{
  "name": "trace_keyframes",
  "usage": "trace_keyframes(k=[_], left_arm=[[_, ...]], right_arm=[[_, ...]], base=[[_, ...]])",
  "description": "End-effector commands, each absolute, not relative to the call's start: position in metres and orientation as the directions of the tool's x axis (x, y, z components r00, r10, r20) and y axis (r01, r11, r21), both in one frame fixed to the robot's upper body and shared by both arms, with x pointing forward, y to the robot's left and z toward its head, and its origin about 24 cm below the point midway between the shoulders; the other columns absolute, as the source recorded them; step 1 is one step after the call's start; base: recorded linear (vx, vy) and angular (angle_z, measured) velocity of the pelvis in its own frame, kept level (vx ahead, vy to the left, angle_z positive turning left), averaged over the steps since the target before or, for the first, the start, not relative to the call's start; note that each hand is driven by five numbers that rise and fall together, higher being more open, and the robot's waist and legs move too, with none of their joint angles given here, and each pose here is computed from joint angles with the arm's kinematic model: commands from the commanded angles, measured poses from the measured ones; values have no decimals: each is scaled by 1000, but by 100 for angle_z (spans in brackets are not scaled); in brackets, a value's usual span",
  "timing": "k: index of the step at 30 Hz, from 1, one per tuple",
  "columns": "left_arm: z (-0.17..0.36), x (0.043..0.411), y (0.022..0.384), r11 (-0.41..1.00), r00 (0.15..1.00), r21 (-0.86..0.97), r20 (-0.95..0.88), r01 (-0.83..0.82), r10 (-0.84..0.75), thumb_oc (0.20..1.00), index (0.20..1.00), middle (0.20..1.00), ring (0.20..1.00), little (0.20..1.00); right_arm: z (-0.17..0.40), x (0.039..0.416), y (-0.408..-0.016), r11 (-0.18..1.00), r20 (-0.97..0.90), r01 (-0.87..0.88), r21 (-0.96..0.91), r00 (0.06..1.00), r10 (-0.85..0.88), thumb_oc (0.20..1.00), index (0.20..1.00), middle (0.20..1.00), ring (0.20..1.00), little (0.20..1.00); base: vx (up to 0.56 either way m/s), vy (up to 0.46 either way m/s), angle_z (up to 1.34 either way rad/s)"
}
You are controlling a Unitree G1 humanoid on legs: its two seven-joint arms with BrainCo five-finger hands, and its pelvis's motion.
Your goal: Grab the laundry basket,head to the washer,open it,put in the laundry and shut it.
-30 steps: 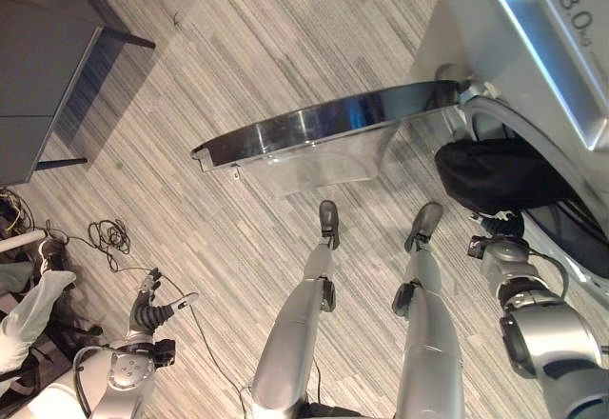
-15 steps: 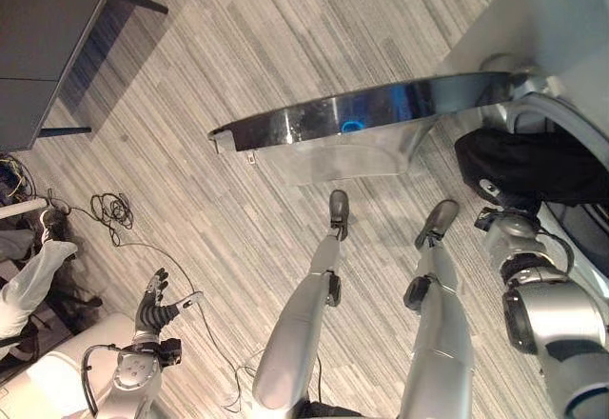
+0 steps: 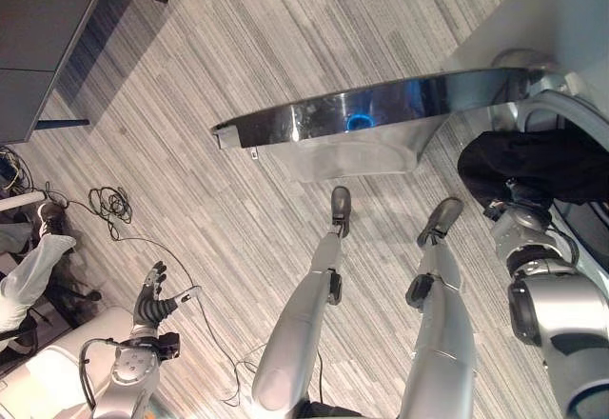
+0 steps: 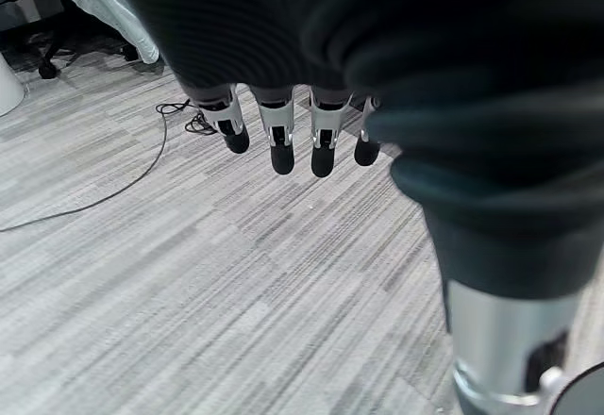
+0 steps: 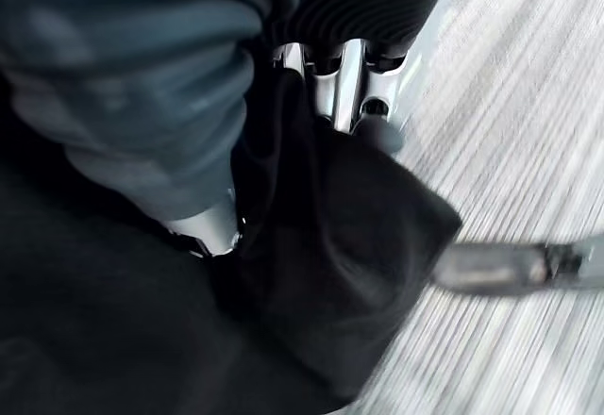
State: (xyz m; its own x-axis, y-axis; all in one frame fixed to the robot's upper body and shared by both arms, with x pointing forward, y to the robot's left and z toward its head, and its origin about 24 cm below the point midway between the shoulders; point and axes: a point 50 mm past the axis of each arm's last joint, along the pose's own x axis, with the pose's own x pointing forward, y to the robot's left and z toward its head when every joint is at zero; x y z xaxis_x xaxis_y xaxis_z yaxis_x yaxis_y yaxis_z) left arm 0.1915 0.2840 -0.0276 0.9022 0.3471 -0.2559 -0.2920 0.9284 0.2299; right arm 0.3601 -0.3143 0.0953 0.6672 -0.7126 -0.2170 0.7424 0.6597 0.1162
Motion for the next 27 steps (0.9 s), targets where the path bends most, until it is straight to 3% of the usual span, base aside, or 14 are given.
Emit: trace_keyframes(k=[1, 6, 9, 10, 11, 13, 16, 20, 24, 26, 27], left_arm=[[-32, 197, 277, 926, 891, 199, -267, -321, 367, 1000, 1000, 1000, 1000, 1000], [-38, 192, 280, 922, 877, 208, -298, -326, 378, 1000, 1000, 1000, 1000, 1000], [-42, 188, 280, 921, 866, 208, -321, -330, 383, 1000, 1000, 1000, 1000, 1000], [-43, 187, 280, 922, 865, 208, -328, -327, 380, 1000, 1000, 1000, 1000, 1000], [-45, 185, 280, 922, 862, 212, -337, -323, 379, 1000, 1000, 1000, 1000, 1000], [-45, 185, 280, 922, 863, 218, -335, -320, 378, 1000, 1000, 1000, 1000, 1000], [-38, 188, 283, 919, 876, 232, -299, -319, 380, 1000, 1000, 1000, 1000, 1000], [-33, 186, 286, 915, 881, 240, -276, -324, 384, 1000, 1000, 1000, 1000, 1000], [-32, 185, 286, 918, 885, 241, -276, -314, 375, 1000, 1000, 1000, 1000, 1000], [-31, 188, 285, 923, 893, 246, -272, -295, 358, 1000, 1000, 1000, 1000, 1000], [-31, 188, 284, 924, 893, 241, -273, -297, 358, 1000, 1000, 1000, 1000, 1000]], right_arm=[[149, 379, -300, 676, -10, 659, 331, 718, -696, 200, 200, 200, 200, 200], [155, 382, -277, 650, 38, 556, 518, 745, -666, 200, 200, 200, 200, 200], [179, 373, -281, 591, 133, 482, 647, 691, -710, 200, 200, 200, 200, 200], [188, 367, -290, 562, 157, 479, 675, 651, -743, 200, 200, 200, 200, 200], [212, 353, -316, 502, 205, 501, 705, 534, -820, 200, 200, 200, 200, 200], [223, 346, -327, 479, 224, 527, 702, 475, -851, 200, 200, 200, 200, 200], [267, 310, -389, 360, 300, 759, 542, 225, -927, 200, 200, 200, 200, 200], [287, 279, -432, 211, 326, 903, 373, 86, -941, 200, 200, 200, 200, 200], [306, 262, -449, 137, 363, 950, 282, 27, -932, 200, 200, 200, 200, 200], [323, 264, -448, 129, 453, 986, 107, 67, -889, 200, 200, 200, 200, 200], [326, 265, -447, 130, 457, 986, 105, 69, -887, 200, 200, 200, 200, 200]], base=[[4, 24, -3], [0, 0, 0], [0, 0, 0], [0, 0, 0], [0, 0, 0], [0, 0, 0], [7, -49, 1], [11, -37, 2], [7, -45, 1], [-13, -65, -2], [-13, -42, -6]])
